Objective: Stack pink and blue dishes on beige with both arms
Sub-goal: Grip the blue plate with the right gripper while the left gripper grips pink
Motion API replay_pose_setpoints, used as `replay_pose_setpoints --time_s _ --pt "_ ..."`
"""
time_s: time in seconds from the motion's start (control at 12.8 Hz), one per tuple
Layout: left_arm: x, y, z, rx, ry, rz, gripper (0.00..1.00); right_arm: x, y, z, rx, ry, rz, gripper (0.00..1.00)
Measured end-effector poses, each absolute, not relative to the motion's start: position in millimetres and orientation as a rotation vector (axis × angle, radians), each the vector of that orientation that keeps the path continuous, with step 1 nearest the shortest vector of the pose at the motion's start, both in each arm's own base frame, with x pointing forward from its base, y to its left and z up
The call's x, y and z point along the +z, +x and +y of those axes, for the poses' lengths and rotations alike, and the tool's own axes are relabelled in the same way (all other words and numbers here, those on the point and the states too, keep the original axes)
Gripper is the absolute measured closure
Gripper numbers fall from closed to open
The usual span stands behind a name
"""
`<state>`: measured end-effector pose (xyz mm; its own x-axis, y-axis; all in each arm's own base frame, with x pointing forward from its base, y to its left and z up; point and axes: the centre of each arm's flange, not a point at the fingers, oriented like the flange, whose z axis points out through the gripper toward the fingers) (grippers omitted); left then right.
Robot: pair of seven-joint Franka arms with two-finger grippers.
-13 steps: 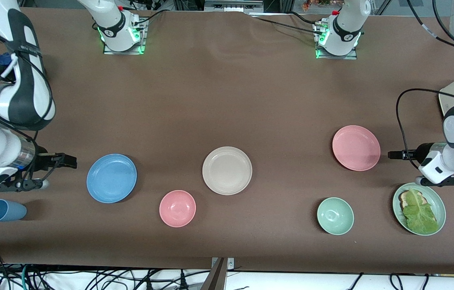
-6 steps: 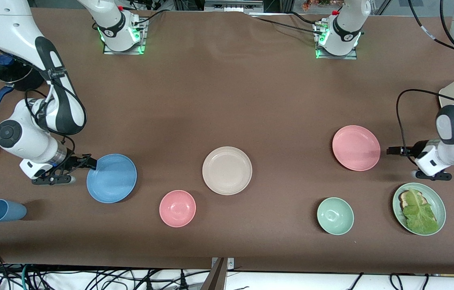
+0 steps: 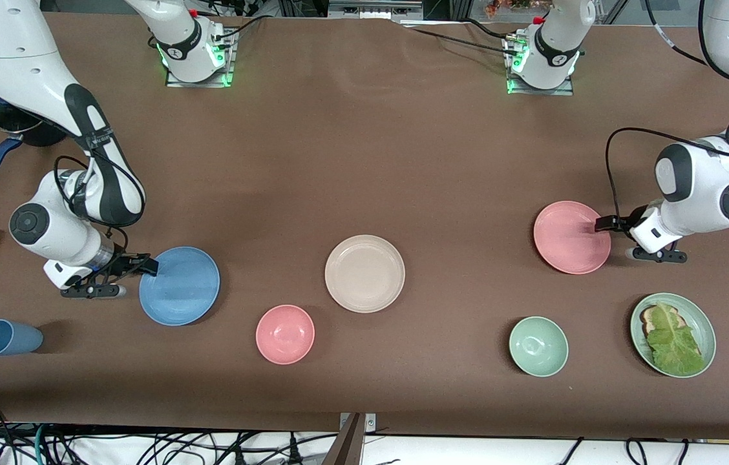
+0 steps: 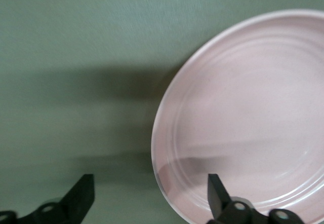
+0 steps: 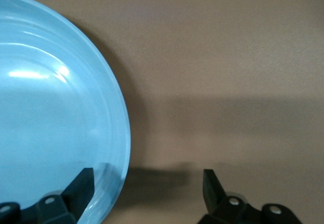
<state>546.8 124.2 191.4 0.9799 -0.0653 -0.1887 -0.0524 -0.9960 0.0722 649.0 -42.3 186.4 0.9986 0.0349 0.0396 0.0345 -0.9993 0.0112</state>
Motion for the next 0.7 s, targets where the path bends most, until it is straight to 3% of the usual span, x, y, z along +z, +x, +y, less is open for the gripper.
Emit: replay_pose_setpoints --time_s 0.16,0.23,0.47,0.55,0.62,0.7 --pt "190.1 545.6 123.8 -0.299 3.058 -0.091 0.31 185.7 648.9 -40.2 0.061 3.132 0.058 0.21" --pt "189.8 545.6 123.5 -0.299 3.058 -0.092 0.43 185.7 648.9 -39.6 0.061 3.133 0.06 0.22" --pt "190.4 547.6 120.1 -0.295 3.057 -0.102 0.78 185.6 649.1 -36.2 0.061 3.143 0.051 0.58" --pt "192.1 549.6 119.4 -0.289 3.058 -0.103 0.9 185.6 649.0 -35.1 0.06 3.152 0.039 0.59" --pt "193.5 550.4 117.9 -0.302 3.054 -0.108 0.96 185.3 648.8 -33.9 0.057 3.164 0.021 0.7" --pt "194.8 551.3 116.5 -0.314 3.05 -0.112 0.95 187.7 650.2 -33.6 0.066 3.174 0.001 0.84"
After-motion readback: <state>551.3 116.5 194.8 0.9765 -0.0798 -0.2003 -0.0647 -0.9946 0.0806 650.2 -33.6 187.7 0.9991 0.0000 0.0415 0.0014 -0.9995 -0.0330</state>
